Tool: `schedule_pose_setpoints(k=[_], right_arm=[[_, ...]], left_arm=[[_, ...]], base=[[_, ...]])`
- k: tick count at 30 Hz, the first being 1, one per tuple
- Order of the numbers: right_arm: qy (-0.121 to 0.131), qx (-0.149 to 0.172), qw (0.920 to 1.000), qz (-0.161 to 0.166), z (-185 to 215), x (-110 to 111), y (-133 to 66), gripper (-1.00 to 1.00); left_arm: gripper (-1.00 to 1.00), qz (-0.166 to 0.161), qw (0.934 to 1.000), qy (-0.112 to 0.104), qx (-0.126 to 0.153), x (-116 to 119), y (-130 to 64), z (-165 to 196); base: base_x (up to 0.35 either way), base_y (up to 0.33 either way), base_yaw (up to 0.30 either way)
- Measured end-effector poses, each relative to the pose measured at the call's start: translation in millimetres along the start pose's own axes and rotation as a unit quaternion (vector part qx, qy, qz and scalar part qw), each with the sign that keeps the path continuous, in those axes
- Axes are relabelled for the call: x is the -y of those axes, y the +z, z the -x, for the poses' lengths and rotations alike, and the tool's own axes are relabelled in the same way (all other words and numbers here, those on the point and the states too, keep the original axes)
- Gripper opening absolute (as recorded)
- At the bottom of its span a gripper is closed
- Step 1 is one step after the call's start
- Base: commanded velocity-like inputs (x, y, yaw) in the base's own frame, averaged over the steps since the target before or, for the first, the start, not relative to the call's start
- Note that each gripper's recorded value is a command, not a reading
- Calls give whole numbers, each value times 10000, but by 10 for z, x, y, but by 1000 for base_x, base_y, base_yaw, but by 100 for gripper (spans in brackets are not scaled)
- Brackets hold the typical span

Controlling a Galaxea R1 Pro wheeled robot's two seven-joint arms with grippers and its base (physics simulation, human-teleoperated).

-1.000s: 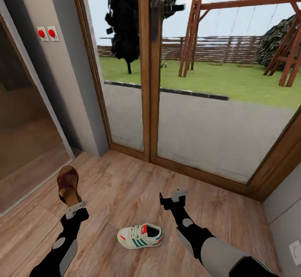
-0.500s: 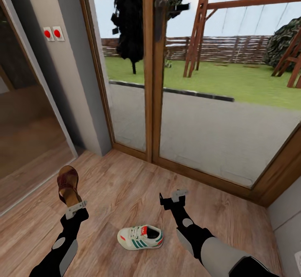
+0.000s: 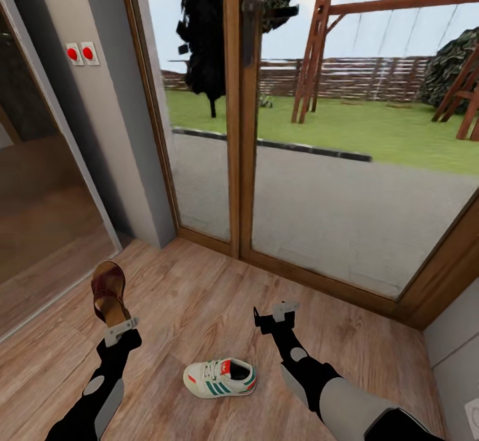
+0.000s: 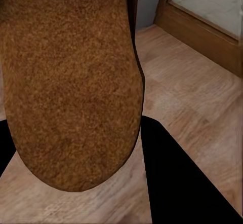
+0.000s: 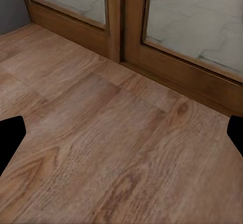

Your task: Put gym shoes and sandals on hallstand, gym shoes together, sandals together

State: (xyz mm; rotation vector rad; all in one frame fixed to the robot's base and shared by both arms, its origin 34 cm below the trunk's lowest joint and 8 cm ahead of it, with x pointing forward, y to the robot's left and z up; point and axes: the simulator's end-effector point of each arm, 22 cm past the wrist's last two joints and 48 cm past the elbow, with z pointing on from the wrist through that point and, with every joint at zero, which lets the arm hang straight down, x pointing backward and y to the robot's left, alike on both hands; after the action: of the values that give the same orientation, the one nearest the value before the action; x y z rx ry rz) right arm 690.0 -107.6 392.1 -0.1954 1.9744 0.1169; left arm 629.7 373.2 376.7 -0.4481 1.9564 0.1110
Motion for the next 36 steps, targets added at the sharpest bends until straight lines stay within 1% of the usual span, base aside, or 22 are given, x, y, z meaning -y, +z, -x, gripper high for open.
schedule_pose_setpoints(k=[2, 4, 5, 6, 7, 8, 10, 12, 14, 15, 17, 18, 19, 21, 23, 26, 28, 30, 36], right_arm=[[0, 0, 10000, 0, 0, 0, 0, 100], [-1, 1, 10000, 5, 1, -2, 0, 100], [-2, 1, 10000, 8, 1, -4, 0, 100], [-6, 2, 10000, 13, 1, -4, 0, 100], [-12, 2, 10000, 15, 1, -2, 0, 100], [-20, 2, 10000, 14, 0, 4, 0, 100], [-28, 4, 10000, 8, 0, 19, 0, 100], [-36, 4, 10000, 6, -2, 31, 1, 100], [-45, 0, 10000, 7, -6, 35, 0, 100], [-49, 2, 10000, 12, -5, 34, 0, 100], [-95, 9, 9999, 36, -2, 26, 0, 100], [-120, 12, 9999, 47, -1, 22, 0, 100], [-187, 23, 9998, 79, 5, 7, 1, 100], [-330, 48, 9993, 146, 19, -25, 1, 100], [-424, 64, 9989, 189, 26, -45, 1, 100], [-470, 69, 9987, 201, 27, -47, 1, 100], [-483, 68, 9986, 202, 25, -45, 1, 100], [-490, 67, 9986, 203, 23, -44, 1, 100], [-490, 67, 9986, 198, 23, -42, 1, 100]], left_arm=[[-100, -73, 9999, 11, 108, 38, 17, 105], [-100, -333, 9990, 129, 276, 170, 33, 267], [-100, -409, 9985, 165, 314, 205, 35, 305], [-100, -577, 9973, 275, 375, 280, 36, 367], [-100, -820, 9945, 451, 473, 362, 38, 469], [-100, -1069, 9904, 647, 594, 405, 44, 611], [-100, -1436, 9827, 925, 710, 419, 45, 803], [-100, -1819, 9742, 1175, 637, 398, 33, 890], [-100, -2242, 9645, 1345, 375, 394, -7, 862], [-100, -2472, 9587, 1389, 208, 418, -35, 830], [-100, -2833, 9486, 1407, -88, 465, -100, 757], [-100, -2902, 9466, 1399, -148, 474, -114, 743], [-100, -3009, 9431, 1393, -236, 493, -138, 724], [-100, -3145, 9382, 1412, -289, 534, -169, 745], [-100, -3239, 9331, 1543, -258, 599, -196, 795], [-100, -3290, 9270, 1785, -229, 665, -223, 832], [-100, -3281, 9253, 1889, -226, 674, -228, 850], [-100, -3258, 9251, 1940, -219, 668, -226, 866], [-100, -3182, 9282, 1921, -187, 617, -208, 911]], base=[[0, 0, 0], [0, 0, 0], [0, 0, 0], [0, 0, 0], [0, 0, 0], [0, 0, 0], [0, 0, 0], [0, 0, 0], [0, 0, 0], [0, 0, 0], [0, 0, 0], [0, 0, 0], [0, 0, 0], [0, 0, 0], [0, 0, 0], [0, 0, 0], [0, 0, 0], [0, -39, 0], [0, -177, 41]])
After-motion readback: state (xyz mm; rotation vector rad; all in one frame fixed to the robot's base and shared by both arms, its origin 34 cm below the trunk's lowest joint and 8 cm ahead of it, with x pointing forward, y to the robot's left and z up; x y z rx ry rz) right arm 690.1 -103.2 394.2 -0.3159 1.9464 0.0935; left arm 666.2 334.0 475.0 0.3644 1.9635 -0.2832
